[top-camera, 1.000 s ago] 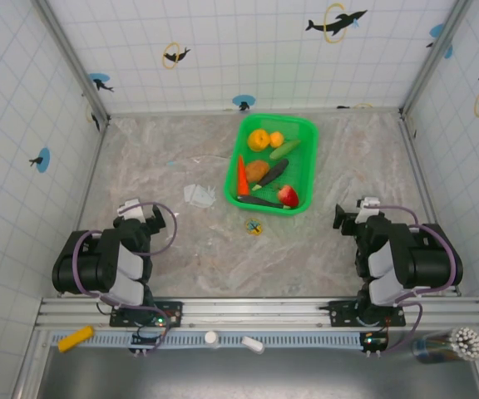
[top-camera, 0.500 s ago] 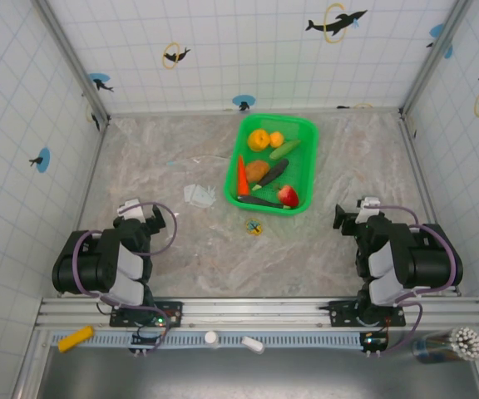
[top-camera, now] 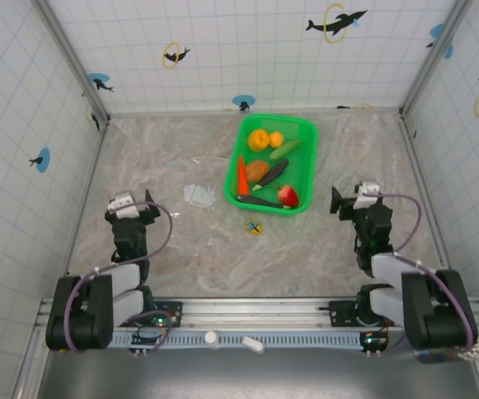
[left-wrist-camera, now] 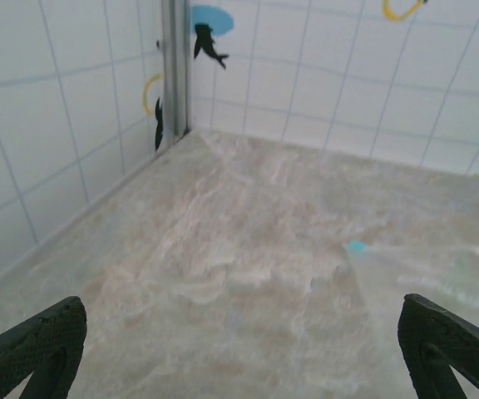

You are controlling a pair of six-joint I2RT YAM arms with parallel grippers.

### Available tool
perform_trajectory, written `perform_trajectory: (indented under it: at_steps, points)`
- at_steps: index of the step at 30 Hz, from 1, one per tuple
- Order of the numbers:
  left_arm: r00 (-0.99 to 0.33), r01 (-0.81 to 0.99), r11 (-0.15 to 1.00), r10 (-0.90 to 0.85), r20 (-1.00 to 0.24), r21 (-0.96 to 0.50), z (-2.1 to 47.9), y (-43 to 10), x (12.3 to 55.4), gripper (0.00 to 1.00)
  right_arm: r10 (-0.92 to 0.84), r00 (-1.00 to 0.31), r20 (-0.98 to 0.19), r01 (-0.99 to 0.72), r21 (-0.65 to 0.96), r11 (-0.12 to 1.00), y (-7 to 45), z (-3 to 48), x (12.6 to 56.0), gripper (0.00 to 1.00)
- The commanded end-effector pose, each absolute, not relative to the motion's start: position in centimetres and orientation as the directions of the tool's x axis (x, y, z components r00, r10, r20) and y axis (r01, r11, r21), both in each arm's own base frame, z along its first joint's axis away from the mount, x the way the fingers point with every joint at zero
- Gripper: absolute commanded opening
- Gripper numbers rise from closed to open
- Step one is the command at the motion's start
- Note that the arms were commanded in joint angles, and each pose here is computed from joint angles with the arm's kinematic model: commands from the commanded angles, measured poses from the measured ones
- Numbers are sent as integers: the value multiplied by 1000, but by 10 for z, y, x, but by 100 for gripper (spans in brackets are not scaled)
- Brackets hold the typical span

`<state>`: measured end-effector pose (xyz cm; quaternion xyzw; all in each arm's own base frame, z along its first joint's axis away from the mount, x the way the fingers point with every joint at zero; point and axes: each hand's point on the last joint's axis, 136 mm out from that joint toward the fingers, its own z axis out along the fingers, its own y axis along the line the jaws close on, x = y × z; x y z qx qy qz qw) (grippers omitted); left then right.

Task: Place the food in the zip-top bag and seal the zipper

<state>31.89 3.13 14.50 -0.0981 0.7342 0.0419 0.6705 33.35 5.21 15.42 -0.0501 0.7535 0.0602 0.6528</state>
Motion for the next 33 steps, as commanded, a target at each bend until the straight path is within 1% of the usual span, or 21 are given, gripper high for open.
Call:
perform_trajectory:
  at_steps: [1,4,6,8,10,12,13,14,15,16,17,18,19,21,22,23,25,27,29,31,33]
  points:
    - [-114,-122,988,-108,-988,-94,187,3,345,98,-86,-71,-994,-217,-69,974,86,202,333,99]
    - [-165,8,987,-157,-974,-161,230,-40,352,98,-31,-38,-999,-329,-17,944,127,235,316,99]
    - [-194,113,977,-157,-968,-181,259,-78,340,98,14,-74,-997,-409,43,911,155,247,297,99]
    - [-208,249,959,-82,-975,-134,276,-121,316,98,30,-118,-993,-463,82,883,181,253,276,99]
    - [-208,314,945,-29,-978,-95,287,-150,291,98,-21,-156,-987,-479,57,876,202,259,255,99]
    - [-234,275,959,-2,-972,-69,290,-154,274,98,-154,-187,-970,-475,-48,879,216,259,239,99]
    - [-261,255,965,14,-965,-55,287,-153,269,98,-199,-206,-958,-461,-85,884,216,260,235,99]
    - [-313,263,964,52,-948,-34,281,-153,264,98,-205,-259,-944,-415,-83,906,211,260,236,99]
    - [-364,259,966,81,-928,-17,273,-151,261,98,-187,-341,-921,-370,-52,928,203,256,235,99]
    - [-403,234,972,90,-911,-8,270,-146,259,98,-165,-391,-906,-338,-26,941,197,257,235,99]
    - [-450,161,987,56,-891,-20,265,-135,258,98,-153,-404,-902,-335,-10,942,194,261,236,99]
    - [-465,89,995,5,-886,-42,265,-125,258,98,-83,-406,-910,-294,44,955,186,263,239,99]
    - [-459,58,995,-41,-887,-76,266,-121,258,98,-11,-395,-919,-280,109,954,182,264,241,99]
    - [-401,-30,982,-184,-897,-188,265,-110,258,98,81,-390,-917,-376,240,895,188,264,244,99]
    - [-370,-28,975,-217,-904,-222,266,-110,260,98,110,-414,-904,-373,279,885,185,262,250,99]
    - [-366,-5,971,-225,-903,-240,264,-114,264,98,119,-470,-875,-338,303,891,181,253,261,99]
    - [-451,-17,974,-211,-867,-228,247,-118,281,97,100,-561,-822,-267,294,918,173,237,279,99]
    - [-619,-2,974,-179,-764,-226,212,-134,298,94,107,-591,-799,-243,303,921,175,222,288,99]
    - [-679,-1,973,-172,-714,-233,188,-150,311,94,84,-593,-801,-275,299,914,182,215,288,99]
    - [-696,33,955,-190,-693,-294,176,-165,325,94,52,-628,-777,-265,276,924,184,203,293,99]
    - [-718,16,923,-257,-647,-384,163,-167,344,94,41,-680,-732,-251,284,925,185,190,300,99]
